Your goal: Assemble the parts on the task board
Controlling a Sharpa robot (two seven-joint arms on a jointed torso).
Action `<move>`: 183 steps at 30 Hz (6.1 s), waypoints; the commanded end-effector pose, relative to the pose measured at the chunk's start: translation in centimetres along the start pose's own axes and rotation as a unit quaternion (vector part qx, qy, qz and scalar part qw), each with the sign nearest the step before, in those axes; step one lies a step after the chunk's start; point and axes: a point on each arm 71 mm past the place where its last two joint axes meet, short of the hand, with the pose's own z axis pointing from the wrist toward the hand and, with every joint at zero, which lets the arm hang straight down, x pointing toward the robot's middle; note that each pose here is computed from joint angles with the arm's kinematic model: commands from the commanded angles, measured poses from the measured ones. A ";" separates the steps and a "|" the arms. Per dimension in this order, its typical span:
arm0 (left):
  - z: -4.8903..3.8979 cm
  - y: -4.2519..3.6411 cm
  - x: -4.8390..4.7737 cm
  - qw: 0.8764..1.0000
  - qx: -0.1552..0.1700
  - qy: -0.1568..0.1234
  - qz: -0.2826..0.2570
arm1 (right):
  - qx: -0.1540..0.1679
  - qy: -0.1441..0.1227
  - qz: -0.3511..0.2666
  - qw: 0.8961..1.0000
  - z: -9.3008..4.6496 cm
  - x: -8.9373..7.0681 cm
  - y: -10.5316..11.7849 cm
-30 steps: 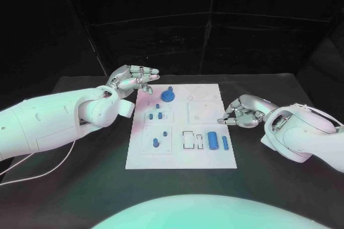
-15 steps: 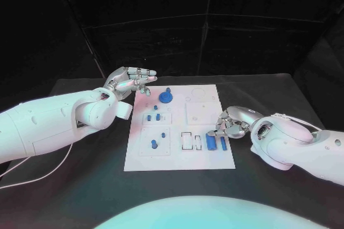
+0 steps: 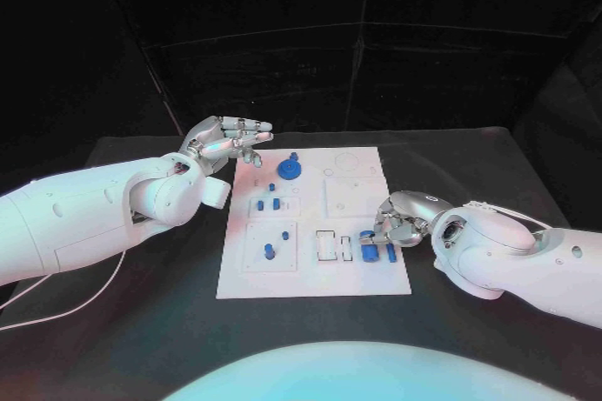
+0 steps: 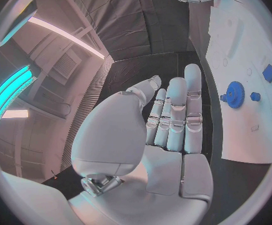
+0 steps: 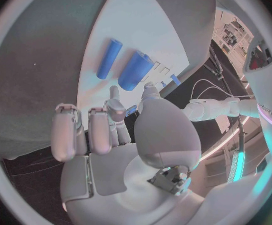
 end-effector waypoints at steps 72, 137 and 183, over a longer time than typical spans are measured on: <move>-0.26 0.43 0.10 1.000 -0.015 0.018 -0.007 | -0.004 -0.029 0.105 0.994 -1.0 1.2 2.6; -0.28 0.47 0.08 1.000 -0.016 0.021 -0.009 | -0.082 -0.055 0.167 0.981 -1.1 0.5 3.4; -0.53 1.39 -0.48 0.999 -0.029 0.019 -0.005 | 0.047 0.005 0.045 0.998 -1.4 2.3 -3.9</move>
